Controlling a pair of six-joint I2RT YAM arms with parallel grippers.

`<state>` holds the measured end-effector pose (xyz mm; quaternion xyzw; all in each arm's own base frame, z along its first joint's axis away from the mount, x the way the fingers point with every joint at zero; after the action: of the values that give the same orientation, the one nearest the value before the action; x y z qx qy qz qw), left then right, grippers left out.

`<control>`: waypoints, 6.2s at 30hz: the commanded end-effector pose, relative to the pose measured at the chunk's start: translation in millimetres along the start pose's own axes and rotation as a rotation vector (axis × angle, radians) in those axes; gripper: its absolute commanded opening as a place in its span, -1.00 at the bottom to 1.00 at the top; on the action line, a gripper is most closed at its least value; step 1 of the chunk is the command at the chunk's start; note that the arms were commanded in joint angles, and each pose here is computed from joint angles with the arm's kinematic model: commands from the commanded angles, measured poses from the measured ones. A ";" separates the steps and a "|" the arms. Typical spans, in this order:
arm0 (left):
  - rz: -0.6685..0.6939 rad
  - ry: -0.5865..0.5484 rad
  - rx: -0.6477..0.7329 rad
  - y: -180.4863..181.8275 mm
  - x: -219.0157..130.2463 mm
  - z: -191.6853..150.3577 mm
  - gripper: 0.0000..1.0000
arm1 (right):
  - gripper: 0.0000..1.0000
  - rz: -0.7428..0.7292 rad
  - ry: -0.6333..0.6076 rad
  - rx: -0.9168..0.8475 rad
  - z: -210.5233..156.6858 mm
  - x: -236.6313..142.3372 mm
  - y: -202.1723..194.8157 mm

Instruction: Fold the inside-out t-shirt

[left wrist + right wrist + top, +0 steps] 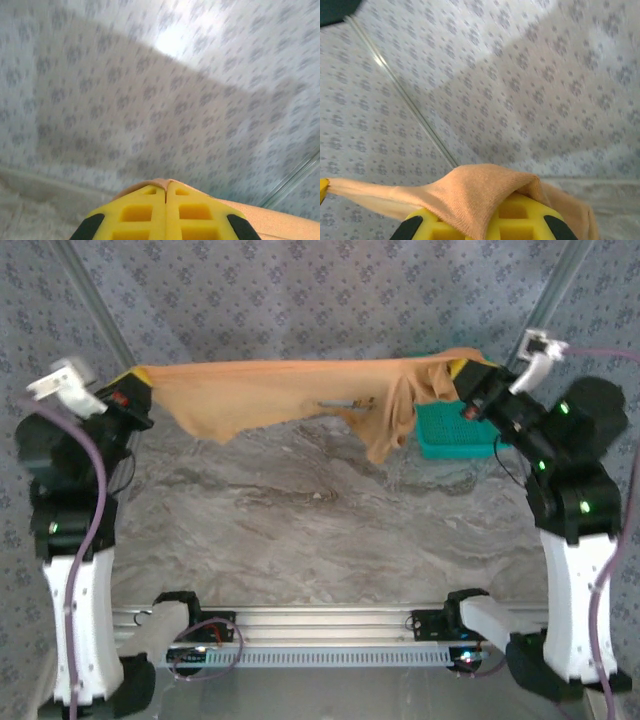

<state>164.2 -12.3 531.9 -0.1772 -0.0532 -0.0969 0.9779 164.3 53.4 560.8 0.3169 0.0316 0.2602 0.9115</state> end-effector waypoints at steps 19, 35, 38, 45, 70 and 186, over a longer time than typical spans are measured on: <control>0.162 0.158 0.028 53.0 66.9 -70.3 -1.00 | -1.00 -0.128 0.057 0.060 -31.2 57.9 -60.6; 0.609 0.776 -0.089 210.9 214.0 -300.1 0.39 | 0.06 -0.650 0.789 0.461 -233.6 308.4 -298.5; 0.576 0.784 -0.097 193.3 206.6 -296.6 0.51 | 0.24 -0.696 0.798 0.401 -240.8 311.1 -295.7; 0.247 0.821 -0.249 119.2 178.4 -333.1 0.47 | -0.07 -0.657 0.827 0.270 -272.6 282.5 -272.4; 0.340 0.958 -0.412 151.6 94.9 -380.8 0.37 | -0.42 -0.792 0.935 0.141 -323.1 205.7 -258.8; 0.399 1.027 -0.359 174.2 127.1 -376.1 0.20 | -0.13 -0.865 0.789 0.059 -281.2 253.7 -266.0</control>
<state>346.7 -7.2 118.7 -0.2816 0.4983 0.0192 0.8198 416.0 145.8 170.8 0.1676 0.5637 -0.0636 0.8063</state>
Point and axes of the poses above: each hand's point on the last joint's axis, 136 mm out from that joint toward the fingers, its own x axis out along the fingers, its own y axis along the line the jaws close on, z = x × y, the point moved 9 cm from there along -x, back along the fingers, and after that the axes turned 11 degrees about x, right-handed, at the moved point
